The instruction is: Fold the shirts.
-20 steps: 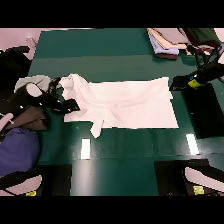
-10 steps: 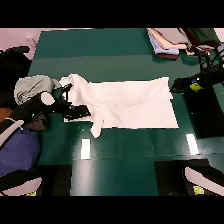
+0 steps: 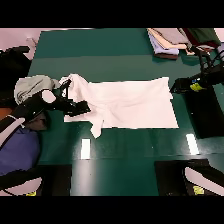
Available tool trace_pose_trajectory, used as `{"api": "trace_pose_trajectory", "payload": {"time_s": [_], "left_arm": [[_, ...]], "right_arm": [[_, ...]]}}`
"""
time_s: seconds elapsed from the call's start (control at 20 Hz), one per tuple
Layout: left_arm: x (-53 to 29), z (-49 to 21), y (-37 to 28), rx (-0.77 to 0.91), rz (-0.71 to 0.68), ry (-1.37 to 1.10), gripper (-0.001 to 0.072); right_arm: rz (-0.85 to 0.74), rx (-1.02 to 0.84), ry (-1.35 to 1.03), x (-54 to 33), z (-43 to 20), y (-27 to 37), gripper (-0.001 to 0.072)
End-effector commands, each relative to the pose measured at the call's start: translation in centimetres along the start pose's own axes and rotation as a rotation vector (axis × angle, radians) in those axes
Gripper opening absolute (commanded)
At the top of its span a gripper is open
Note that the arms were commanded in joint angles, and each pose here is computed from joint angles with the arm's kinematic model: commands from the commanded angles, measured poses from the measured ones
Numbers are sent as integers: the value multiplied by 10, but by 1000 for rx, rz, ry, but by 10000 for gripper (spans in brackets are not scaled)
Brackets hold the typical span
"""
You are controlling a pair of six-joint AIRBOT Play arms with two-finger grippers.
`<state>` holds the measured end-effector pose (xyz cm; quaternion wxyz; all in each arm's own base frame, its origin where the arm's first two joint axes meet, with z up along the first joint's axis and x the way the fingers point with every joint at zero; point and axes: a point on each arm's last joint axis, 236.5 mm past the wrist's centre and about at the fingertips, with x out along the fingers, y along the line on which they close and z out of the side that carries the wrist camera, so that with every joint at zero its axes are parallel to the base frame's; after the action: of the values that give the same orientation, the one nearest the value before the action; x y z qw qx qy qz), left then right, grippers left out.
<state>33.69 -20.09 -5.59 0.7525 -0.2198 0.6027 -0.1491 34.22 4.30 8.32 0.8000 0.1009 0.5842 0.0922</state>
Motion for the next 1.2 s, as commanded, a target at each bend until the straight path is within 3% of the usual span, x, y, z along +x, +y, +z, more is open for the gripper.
{"api": "trace_pose_trajectory", "payload": {"time_s": [0.0, 0.05, 0.1, 0.25, 0.5, 0.75, 0.8, 1.05, 1.1, 1.15], "left_arm": [[3, 9, 1, -11, 3, -27, 456], [2, 13, -1, -7, 0, -40, 206], [0, 17, -2, 14, -2, -51, 33], [-9, 25, -10, 53, 1, -57, 25], [-20, 25, -15, 176, 25, -21, 25], [-20, 26, -15, 186, 24, -25, 25], [-20, 27, -15, 188, 23, -28, 26], [-20, 27, -16, 185, 19, -30, 25], [-20, 27, -16, 185, 19, -30, 25], [-21, 28, -17, 187, 19, -33, 25]], "right_arm": [[0, -1, 4, 0, -1, 0, 403], [-6, -1, 12, 0, -3, -2, 403], [-16, 3, 31, -1, -8, -5, 403], [-46, 62, 119, 2, -32, -34, 400], [-37, 418, 311, 47, -132, -116, 400], [140, 662, 241, 87, -169, -124, 398], [184, 679, 239, 94, -170, -117, 363], [252, 620, 210, 126, -149, -90, 360], [241, 597, 192, 131, -143, -88, 329], [225, 570, 176, 135, -139, -86, 188]]}}
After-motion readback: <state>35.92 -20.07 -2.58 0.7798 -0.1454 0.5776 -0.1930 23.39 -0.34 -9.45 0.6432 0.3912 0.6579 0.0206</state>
